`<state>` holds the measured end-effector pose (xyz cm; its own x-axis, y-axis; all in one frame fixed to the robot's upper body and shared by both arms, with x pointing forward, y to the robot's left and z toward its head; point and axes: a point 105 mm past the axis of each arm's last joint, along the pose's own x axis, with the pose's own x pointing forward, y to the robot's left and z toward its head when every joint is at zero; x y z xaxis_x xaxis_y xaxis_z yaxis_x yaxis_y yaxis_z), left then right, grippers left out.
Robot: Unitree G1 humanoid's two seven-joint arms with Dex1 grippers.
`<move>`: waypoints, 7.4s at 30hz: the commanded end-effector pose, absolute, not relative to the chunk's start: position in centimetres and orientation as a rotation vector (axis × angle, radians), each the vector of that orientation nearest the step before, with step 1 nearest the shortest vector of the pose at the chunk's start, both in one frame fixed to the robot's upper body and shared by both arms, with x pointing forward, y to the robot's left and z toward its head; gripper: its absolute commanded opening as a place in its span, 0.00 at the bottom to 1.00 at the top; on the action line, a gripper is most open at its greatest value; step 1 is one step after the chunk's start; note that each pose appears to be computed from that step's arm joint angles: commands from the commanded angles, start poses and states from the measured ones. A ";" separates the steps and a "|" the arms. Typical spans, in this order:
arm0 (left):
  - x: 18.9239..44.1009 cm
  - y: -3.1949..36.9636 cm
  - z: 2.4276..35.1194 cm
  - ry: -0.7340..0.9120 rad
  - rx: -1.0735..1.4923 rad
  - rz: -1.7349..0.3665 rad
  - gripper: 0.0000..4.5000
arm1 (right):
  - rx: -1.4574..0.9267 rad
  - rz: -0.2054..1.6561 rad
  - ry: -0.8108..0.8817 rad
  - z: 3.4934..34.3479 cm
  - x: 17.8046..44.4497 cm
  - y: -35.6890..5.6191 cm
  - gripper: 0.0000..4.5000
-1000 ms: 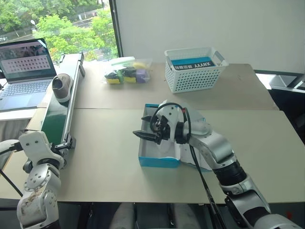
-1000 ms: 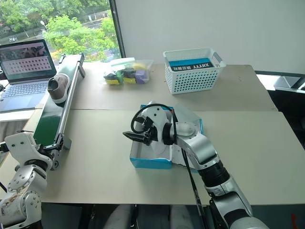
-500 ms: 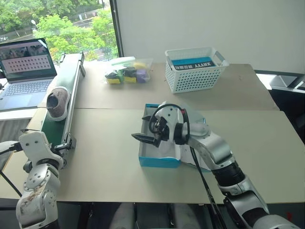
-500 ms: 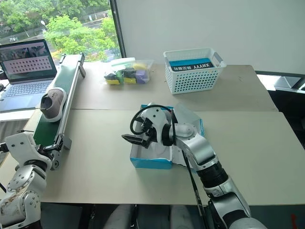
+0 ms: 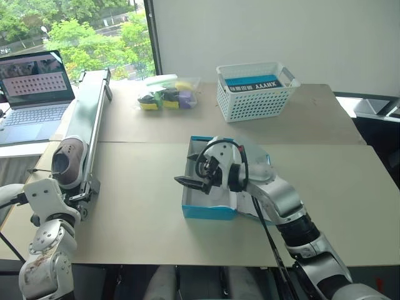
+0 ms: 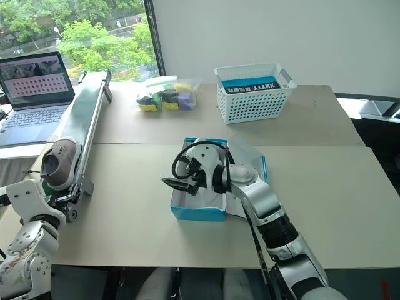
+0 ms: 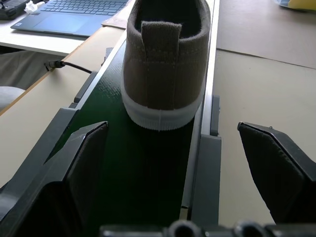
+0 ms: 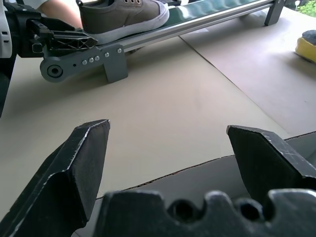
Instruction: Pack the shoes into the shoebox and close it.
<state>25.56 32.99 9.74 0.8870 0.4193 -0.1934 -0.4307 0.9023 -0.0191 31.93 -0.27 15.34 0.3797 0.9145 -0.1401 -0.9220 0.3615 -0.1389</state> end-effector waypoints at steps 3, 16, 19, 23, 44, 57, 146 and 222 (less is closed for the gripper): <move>25.0 34.5 9.8 0.211 -0.049 0.505 1.00 | -0.191 1.169 -0.039 17.6 32.2 -0.3 0.99; 26.3 33.7 12.5 0.064 -0.123 0.474 0.57 | -0.178 1.129 -0.058 18.6 32.9 -0.7 1.00; 26.8 32.5 15.0 -0.060 -0.088 0.434 0.57 | -0.162 1.110 -0.056 18.8 33.3 -0.9 1.00; 28.1 27.1 18.2 -0.199 -0.024 0.205 0.57 | 0.130 1.033 0.099 19.3 35.3 -1.3 1.00; 27.6 10.1 17.6 -0.126 -0.184 -0.491 0.57 | 0.788 1.126 0.448 21.1 33.6 2.0 1.00; 28.9 12.4 16.9 -0.102 -0.113 -0.374 0.57 | 0.768 1.106 0.428 21.2 33.6 1.8 0.32; 24.2 12.8 13.3 0.076 0.187 -0.724 1.00 | -0.031 0.571 0.511 18.8 39.0 -4.4 0.72; 26.0 13.5 13.5 0.099 0.232 -0.938 1.00 | 1.537 0.085 0.290 3.5 29.6 -18.2 0.01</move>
